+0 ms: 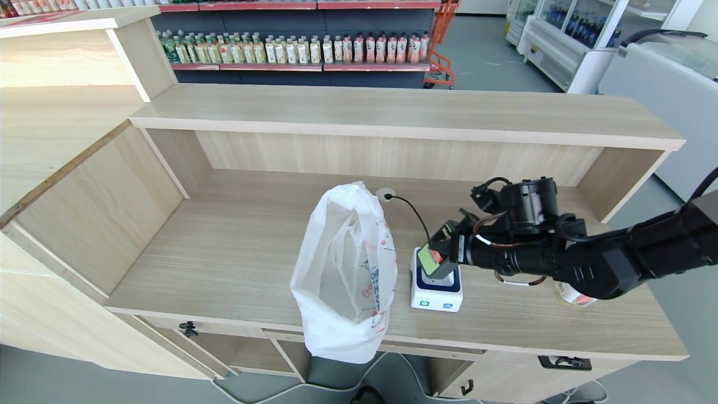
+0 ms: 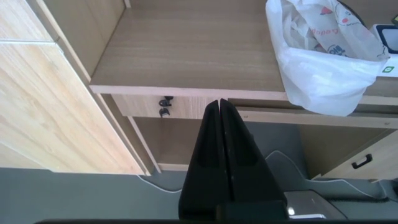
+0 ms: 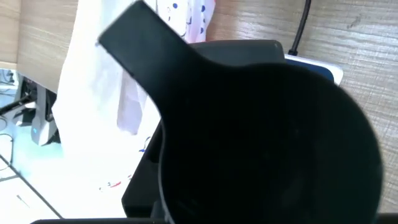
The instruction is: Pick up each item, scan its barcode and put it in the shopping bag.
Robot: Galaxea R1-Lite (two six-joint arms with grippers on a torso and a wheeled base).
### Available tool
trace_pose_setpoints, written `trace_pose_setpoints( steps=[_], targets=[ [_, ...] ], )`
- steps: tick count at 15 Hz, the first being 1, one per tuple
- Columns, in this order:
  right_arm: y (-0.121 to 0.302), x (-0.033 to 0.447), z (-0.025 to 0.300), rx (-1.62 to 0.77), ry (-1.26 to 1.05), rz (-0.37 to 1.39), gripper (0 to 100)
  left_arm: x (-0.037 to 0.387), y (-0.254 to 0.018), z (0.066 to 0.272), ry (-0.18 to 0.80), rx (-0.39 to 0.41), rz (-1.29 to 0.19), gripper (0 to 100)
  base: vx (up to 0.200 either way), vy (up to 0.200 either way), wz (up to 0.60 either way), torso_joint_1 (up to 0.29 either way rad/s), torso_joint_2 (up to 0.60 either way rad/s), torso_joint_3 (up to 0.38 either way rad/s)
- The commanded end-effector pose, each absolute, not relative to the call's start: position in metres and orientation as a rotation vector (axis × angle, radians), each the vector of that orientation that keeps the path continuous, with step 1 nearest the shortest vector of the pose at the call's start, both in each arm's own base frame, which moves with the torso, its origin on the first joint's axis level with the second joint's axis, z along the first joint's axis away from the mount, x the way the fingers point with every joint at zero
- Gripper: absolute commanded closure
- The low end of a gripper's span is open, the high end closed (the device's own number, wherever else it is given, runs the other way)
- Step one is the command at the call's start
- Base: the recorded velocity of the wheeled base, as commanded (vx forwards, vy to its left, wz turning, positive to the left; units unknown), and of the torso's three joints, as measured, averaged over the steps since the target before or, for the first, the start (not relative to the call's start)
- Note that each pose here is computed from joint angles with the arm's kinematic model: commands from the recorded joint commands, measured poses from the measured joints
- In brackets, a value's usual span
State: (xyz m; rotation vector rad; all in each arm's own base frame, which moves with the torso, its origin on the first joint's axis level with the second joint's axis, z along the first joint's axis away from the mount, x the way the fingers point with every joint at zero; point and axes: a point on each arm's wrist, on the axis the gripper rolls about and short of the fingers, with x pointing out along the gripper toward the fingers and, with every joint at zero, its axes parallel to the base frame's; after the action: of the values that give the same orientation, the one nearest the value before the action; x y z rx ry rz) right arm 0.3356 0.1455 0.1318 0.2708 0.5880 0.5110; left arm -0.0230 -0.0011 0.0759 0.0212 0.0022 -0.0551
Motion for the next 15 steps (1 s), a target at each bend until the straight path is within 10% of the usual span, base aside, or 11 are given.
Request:
trace_pose_setpoints(
  steps=[1,15],
  targets=[
    [0.147,0.338,0.120,0.248,0.615,0.515,100,-0.023,-0.001,0.076,0.002,0.021,-0.055,100,0.000,0.000,0.00,0.000,0.00,0.000],
    [0.155,0.349,0.102,0.255,0.597,0.541,100,-0.023,-0.001,0.076,0.002,0.021,-0.055,100,0.000,0.000,0.00,0.000,0.00,0.000]
  ],
)
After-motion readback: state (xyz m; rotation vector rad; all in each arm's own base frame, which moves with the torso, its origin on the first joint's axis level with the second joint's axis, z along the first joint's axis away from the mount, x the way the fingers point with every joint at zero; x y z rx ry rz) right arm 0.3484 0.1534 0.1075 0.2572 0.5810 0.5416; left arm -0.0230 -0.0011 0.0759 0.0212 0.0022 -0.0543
